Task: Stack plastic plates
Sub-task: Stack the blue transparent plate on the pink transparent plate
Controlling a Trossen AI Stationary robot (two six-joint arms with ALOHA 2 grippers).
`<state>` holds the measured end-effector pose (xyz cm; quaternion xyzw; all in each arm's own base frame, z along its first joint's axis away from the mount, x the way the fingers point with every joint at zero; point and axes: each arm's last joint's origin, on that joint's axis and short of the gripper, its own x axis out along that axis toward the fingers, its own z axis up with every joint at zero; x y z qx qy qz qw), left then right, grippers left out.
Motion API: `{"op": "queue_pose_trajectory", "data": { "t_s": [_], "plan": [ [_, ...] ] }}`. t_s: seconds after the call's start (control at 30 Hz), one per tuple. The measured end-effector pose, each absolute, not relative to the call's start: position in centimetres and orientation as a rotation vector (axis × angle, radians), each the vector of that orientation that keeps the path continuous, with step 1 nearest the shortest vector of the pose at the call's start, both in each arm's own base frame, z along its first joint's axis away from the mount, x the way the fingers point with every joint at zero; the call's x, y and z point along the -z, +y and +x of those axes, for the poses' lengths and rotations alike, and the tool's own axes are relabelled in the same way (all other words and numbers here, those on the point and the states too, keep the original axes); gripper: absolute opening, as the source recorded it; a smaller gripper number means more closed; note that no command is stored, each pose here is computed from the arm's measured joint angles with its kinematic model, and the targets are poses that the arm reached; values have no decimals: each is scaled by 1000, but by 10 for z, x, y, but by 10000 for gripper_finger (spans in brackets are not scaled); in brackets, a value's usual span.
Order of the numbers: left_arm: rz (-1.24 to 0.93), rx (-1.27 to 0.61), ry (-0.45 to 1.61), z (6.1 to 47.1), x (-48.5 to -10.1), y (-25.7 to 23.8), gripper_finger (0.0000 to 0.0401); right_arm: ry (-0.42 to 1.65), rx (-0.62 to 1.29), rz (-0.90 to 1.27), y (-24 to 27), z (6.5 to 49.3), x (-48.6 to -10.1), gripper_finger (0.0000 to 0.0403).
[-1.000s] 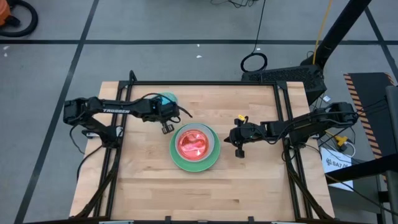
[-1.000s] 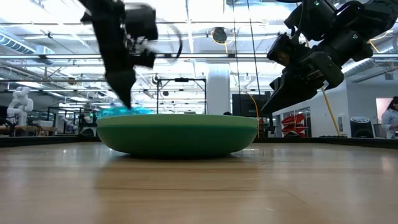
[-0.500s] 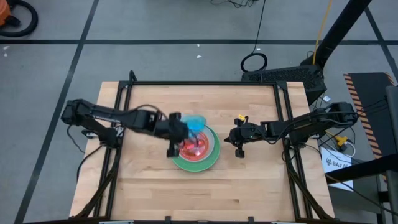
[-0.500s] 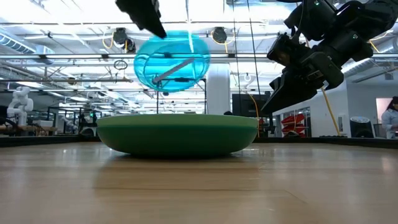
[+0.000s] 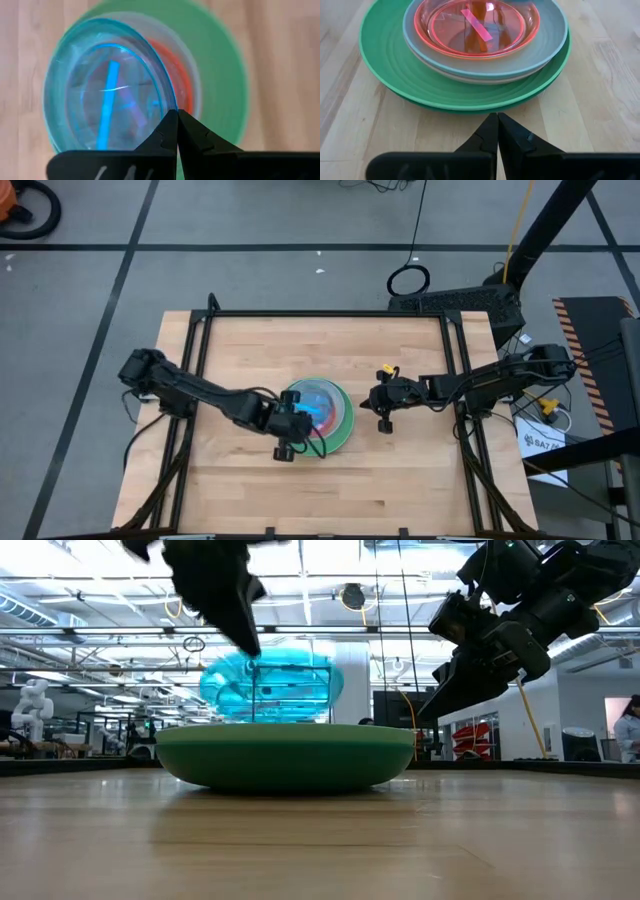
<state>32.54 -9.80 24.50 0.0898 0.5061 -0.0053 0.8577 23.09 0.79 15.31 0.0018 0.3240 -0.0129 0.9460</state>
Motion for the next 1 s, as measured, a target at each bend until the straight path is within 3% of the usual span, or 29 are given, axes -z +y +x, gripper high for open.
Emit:
{"op": "queue_pose_trajectory", "data": {
  "t_s": [0.17, 0.47, 0.77, 1.0],
  "plan": [
    [141, -49, 1101, 336, -229, -91, 12, 660, 28, 8, 8, 231, -153, 6],
    [166, -66, 1142, 335, -226, -81, 78, 661, 28, 13, 8, 231, -153, 6],
    [337, -112, 1086, 330, -232, -96, 82, 664, -26, -53, 16, 230, -153, 6],
    [388, -95, 1027, 309, -262, -100, 83, 572, 50, -3, 14, 236, -159, 6]
  ]
}}
